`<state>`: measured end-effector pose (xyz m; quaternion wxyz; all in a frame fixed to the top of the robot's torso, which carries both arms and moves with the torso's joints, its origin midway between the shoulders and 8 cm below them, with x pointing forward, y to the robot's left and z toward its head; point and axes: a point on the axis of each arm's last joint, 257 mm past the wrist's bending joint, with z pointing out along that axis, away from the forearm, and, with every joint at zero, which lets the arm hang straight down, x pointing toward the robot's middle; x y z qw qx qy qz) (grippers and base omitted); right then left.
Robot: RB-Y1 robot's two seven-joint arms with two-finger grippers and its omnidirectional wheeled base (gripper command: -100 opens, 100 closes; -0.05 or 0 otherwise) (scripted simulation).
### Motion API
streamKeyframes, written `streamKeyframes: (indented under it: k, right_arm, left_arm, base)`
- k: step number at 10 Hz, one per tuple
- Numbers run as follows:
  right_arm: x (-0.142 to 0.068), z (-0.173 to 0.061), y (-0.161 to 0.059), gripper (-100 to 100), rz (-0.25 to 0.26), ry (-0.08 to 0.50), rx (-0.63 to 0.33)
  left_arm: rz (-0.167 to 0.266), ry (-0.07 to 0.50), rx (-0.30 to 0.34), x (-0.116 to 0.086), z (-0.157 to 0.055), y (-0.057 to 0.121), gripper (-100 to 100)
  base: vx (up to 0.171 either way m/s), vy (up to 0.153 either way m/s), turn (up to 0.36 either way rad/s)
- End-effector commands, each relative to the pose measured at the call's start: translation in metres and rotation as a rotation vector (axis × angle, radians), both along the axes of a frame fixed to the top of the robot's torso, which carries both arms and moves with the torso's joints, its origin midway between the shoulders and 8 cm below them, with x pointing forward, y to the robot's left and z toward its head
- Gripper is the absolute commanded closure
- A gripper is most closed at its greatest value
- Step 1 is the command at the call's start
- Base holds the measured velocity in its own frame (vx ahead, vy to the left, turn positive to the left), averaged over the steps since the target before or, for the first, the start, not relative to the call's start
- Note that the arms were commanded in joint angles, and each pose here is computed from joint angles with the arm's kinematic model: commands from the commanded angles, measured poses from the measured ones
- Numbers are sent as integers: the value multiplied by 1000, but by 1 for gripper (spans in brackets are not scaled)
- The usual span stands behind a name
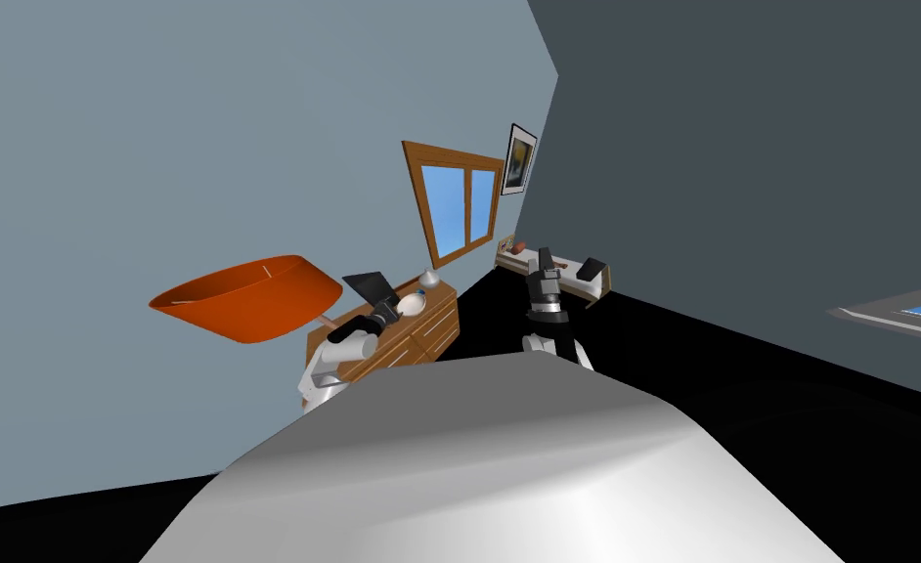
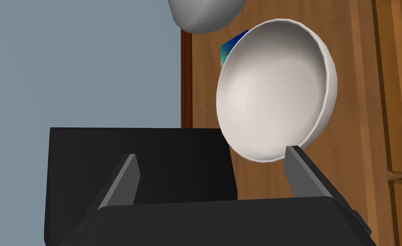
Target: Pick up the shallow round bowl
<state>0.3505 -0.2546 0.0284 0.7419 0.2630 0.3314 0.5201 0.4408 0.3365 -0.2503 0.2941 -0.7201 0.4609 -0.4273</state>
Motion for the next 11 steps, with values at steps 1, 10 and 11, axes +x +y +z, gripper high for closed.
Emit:
streamKeyframes:
  k: [1, 10, 11]
  right_arm:
    - [0, 0, 0, 0, 0, 0, 0]
    - [0, 0, 0, 0, 0, 0, 0]
    - [0, 0, 0, 0, 0, 0, 0]
  left_arm:
    - [21, 53, -25, -4, -13, 6, -100]
    - [106, 295, -107, -36, -65, 26, -100]
    - [127, 330, -126, -42, -73, 30, -100]
  base:
    - [63, -55, -16]
    - [68, -43, -15]
    - [74, -41, -23]
